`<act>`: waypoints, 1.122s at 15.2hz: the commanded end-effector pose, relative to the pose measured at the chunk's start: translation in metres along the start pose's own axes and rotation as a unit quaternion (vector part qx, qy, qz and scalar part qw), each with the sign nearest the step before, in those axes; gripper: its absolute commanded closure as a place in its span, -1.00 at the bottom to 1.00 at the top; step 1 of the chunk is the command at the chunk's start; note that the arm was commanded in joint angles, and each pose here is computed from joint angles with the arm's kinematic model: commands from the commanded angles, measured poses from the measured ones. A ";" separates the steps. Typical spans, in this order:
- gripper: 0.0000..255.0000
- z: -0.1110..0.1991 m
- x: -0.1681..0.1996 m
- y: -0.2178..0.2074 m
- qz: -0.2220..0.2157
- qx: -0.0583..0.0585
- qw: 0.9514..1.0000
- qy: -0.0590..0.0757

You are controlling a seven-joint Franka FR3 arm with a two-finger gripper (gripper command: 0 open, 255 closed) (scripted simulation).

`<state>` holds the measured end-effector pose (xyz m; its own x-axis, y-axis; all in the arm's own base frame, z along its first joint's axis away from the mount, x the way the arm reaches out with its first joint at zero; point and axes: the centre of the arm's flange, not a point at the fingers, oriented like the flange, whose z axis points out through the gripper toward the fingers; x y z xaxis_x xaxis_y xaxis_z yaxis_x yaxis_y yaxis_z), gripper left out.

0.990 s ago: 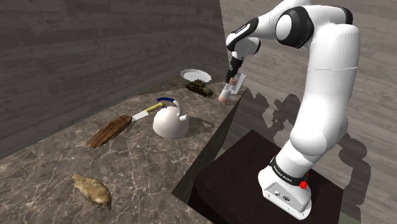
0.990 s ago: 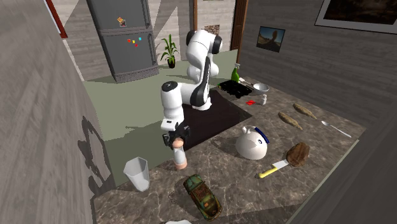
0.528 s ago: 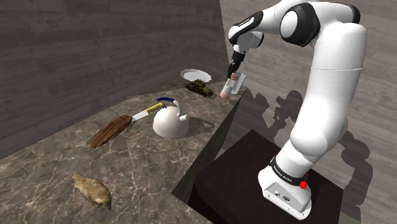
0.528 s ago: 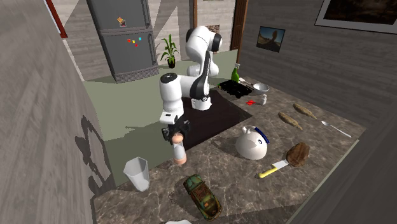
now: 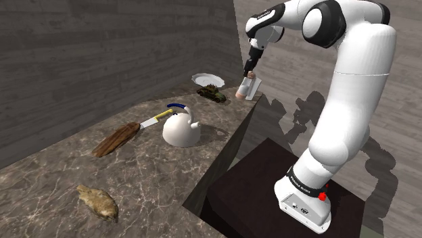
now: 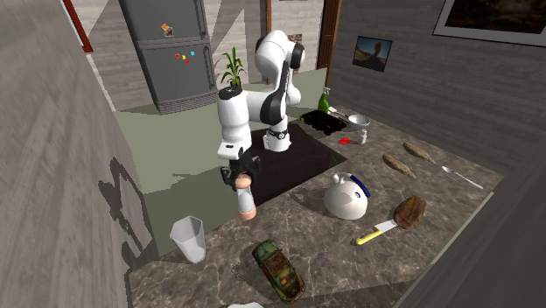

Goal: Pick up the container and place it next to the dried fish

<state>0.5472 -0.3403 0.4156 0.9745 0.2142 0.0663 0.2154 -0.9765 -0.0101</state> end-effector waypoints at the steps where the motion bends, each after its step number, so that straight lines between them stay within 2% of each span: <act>1: 1.00 -0.011 0.001 0.000 0.000 0.000 1.000 0.000; 17: 1.00 -0.095 0.007 -0.001 0.000 0.000 1.000 0.000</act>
<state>0.5483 -0.3400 0.5052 0.9745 0.2143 0.0663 0.2154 -0.9765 -0.0100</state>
